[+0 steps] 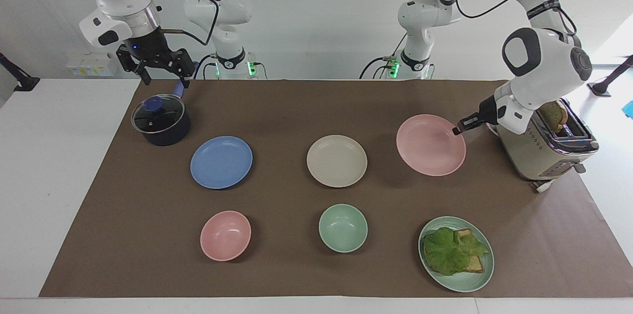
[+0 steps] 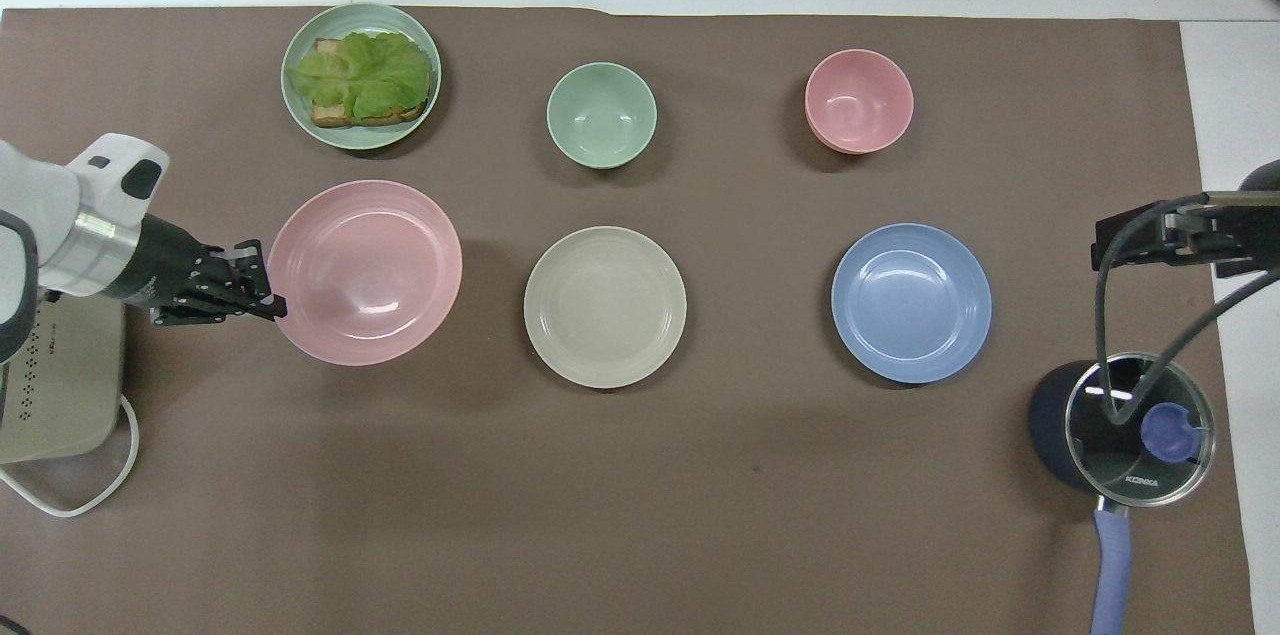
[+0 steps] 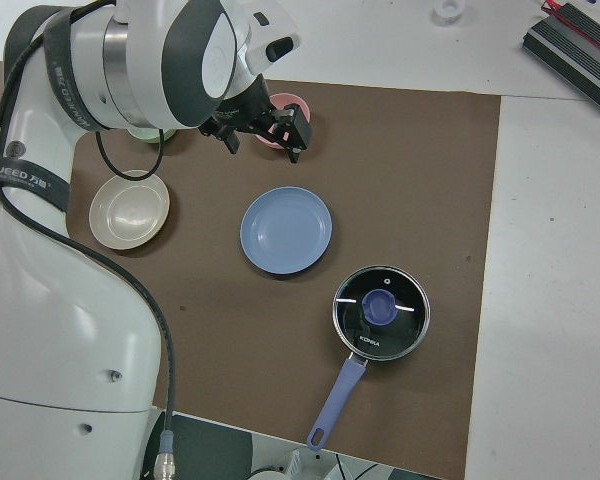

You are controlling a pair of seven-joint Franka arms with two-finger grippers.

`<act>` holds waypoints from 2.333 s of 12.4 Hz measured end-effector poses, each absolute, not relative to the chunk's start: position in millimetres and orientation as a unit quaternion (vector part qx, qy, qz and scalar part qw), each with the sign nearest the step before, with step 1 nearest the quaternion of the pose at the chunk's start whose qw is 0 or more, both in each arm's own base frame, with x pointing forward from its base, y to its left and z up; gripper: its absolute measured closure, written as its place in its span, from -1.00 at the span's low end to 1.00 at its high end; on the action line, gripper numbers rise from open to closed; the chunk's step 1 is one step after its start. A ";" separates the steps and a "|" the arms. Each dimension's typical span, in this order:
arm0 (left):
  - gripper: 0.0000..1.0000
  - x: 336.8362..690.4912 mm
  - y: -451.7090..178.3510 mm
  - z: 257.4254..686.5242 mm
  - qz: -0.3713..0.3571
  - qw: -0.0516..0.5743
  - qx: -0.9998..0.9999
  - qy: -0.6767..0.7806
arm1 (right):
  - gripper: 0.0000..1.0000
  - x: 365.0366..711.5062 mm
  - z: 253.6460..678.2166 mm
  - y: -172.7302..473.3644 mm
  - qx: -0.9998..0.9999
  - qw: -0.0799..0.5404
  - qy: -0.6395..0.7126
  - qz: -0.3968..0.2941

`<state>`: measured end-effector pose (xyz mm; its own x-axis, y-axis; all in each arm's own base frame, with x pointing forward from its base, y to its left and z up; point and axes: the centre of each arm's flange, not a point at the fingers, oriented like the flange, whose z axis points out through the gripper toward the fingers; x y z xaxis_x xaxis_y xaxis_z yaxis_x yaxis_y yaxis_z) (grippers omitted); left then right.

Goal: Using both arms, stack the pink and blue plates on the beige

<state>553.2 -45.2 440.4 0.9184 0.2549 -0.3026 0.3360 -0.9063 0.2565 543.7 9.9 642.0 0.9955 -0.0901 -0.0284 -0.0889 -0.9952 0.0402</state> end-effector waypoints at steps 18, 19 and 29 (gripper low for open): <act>0.74 514.6 -268.6 345.0 -0.067 0.147 0.973 0.167 | -1.00 541.1 643.4 8.0 0.999 0.019 -0.046 -0.014; 0.44 514.6 -268.7 345.1 -0.067 0.147 0.973 0.167 | -1.00 541.1 643.3 8.0 0.999 0.019 -0.046 -0.014; -1.00 545.1 -218.8 381.8 -0.033 0.100 0.982 0.156 | -1.00 541.0 643.1 8.0 0.999 0.020 -0.046 -0.015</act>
<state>545.1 -218.8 381.8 0.9490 0.3001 -0.0966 0.3134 -0.9310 0.1869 541.0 8.0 643.1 0.9953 -0.0928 -0.0274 -0.0917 -0.9950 0.0403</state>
